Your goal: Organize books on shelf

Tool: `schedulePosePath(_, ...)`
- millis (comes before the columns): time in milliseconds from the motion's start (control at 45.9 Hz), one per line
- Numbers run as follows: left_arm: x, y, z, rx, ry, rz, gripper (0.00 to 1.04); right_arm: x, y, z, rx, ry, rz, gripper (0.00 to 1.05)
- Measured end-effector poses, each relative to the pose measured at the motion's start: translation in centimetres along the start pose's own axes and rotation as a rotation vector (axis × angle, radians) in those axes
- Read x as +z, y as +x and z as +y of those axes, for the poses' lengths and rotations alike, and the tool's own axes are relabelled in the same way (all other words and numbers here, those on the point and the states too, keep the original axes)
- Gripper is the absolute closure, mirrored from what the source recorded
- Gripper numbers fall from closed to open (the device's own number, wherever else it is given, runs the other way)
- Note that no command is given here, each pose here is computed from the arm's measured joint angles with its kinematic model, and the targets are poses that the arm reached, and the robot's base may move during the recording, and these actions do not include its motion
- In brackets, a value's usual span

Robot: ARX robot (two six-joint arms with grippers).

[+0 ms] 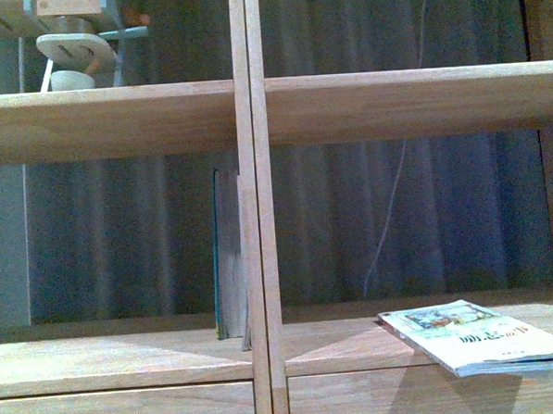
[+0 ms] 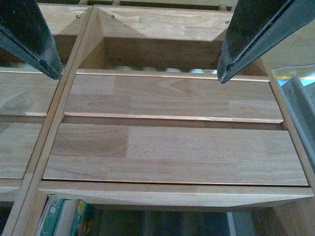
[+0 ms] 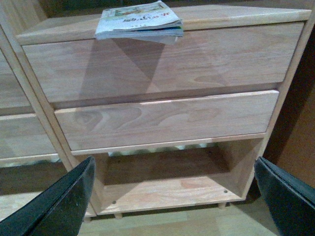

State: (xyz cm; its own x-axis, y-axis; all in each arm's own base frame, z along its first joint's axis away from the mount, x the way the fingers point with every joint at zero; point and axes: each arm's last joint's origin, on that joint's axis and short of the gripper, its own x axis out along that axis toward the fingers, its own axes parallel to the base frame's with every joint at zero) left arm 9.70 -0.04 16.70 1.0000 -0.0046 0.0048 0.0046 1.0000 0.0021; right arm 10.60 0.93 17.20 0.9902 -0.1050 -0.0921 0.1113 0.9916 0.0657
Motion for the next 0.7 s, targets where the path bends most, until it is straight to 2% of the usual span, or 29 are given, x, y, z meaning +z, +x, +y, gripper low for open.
schedulePosePath(131,0.0,0.0,0.0,0.000,0.000,0.000,0.07,3.3,2.6,2.0,0.081,0.142,0.060,0.07)
schedulePosePath(327,0.0,0.0,0.0,0.000,0.000,0.000,0.07,4.9,7.3,2.9,0.126,0.433,0.239,0.07)
schedulePosePath(392,0.0,0.0,0.0,0.000,0.000,0.000,0.07,5.2,9.9,2.8,0.108,0.593,0.324,0.07)
schedulePosePath(501,0.0,0.0,0.0,0.000,0.000,0.000,0.07,4.8,12.6,2.4,0.054,0.770,0.410,0.07)
schedulePosePath(697,0.0,0.0,0.0,0.000,0.000,0.000,0.07,5.8,16.7,2.2,-0.009,1.025,0.449,0.07)
